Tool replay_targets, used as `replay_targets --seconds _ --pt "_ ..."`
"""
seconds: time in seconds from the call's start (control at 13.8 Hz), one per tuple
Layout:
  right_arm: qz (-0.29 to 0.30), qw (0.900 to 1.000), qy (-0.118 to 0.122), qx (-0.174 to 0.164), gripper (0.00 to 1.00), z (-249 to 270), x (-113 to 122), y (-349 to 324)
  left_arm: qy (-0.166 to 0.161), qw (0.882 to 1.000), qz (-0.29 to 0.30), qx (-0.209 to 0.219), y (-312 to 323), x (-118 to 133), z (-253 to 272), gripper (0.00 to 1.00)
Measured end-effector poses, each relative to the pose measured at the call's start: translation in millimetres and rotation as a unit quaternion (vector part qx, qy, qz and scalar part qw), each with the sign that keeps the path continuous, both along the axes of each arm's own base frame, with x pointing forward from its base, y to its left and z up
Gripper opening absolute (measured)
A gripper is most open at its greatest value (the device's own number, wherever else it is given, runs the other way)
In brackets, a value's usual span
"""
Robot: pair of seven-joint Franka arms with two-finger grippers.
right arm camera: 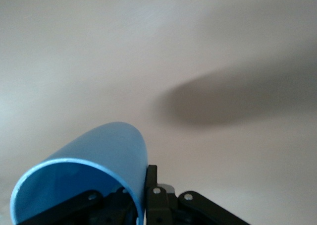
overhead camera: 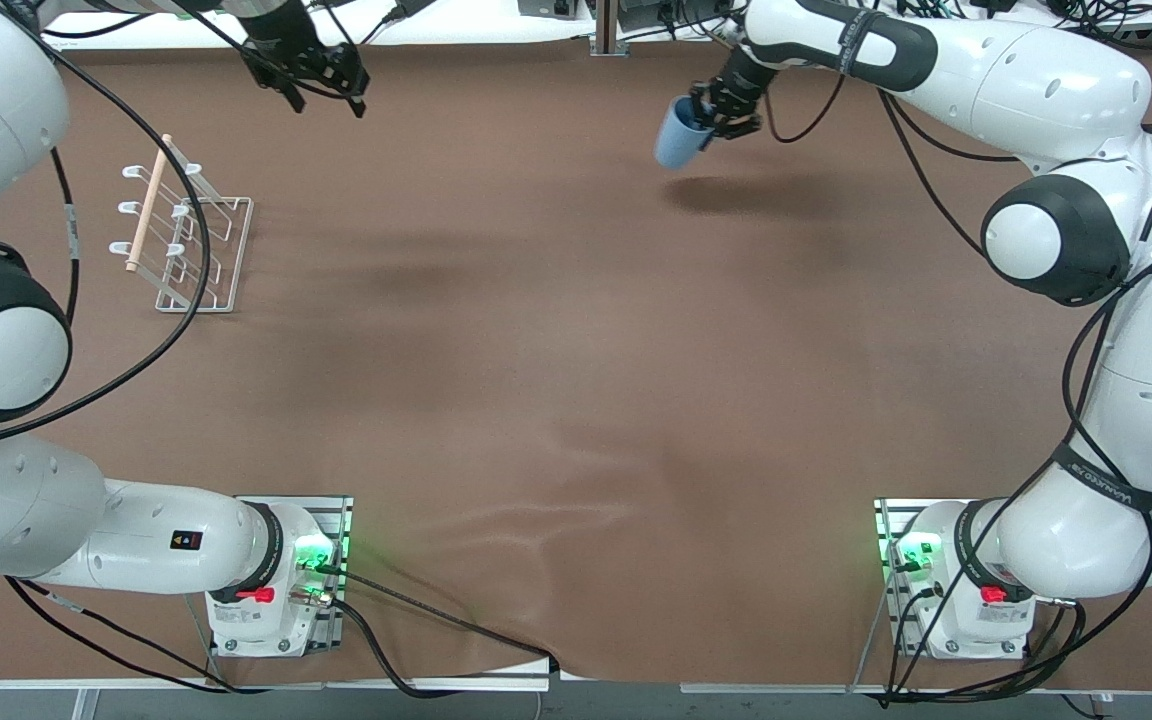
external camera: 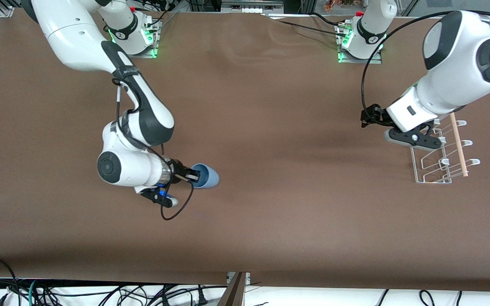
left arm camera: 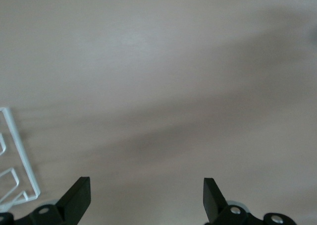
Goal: Transfer cup to left arm and place on rack
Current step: 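Carry the cup toward center while the left gripper reaches toward it, then close the left gripper on the cup's base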
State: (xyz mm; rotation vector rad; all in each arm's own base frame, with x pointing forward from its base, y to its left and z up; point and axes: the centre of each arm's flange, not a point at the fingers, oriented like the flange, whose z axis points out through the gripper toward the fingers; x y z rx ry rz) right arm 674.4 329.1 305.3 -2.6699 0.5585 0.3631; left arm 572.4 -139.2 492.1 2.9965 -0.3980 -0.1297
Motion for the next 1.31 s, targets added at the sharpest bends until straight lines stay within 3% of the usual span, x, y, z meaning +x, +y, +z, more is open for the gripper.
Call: replay_targets --seconds 0.36,0.65,0.94,1.31 --pt "-0.087 0.99 0.046 0.103 0.05 38.9 -32.6 86.6 -0.02 0.989 -0.124 -0.073 -56.3 5.9 -13.5 1.0" --pt "-0.115 0.983 0.02 0.142 0.05 59.4 -74.8 167.5 -0.077 0.962 -0.234 -0.117 -91.7 17.0 -32.9 1.0" --pt "-0.128 0.979 0.011 0.161 0.05 72.6 -107.5 214.5 -0.114 0.906 -0.356 -0.197 -97.0 25.1 -52.3 1.0" --pt "-0.139 0.975 0.006 0.171 0.05 86.0 -100.2 212.3 -0.174 0.821 -0.481 -0.254 -96.2 36.9 -84.2 1.0"
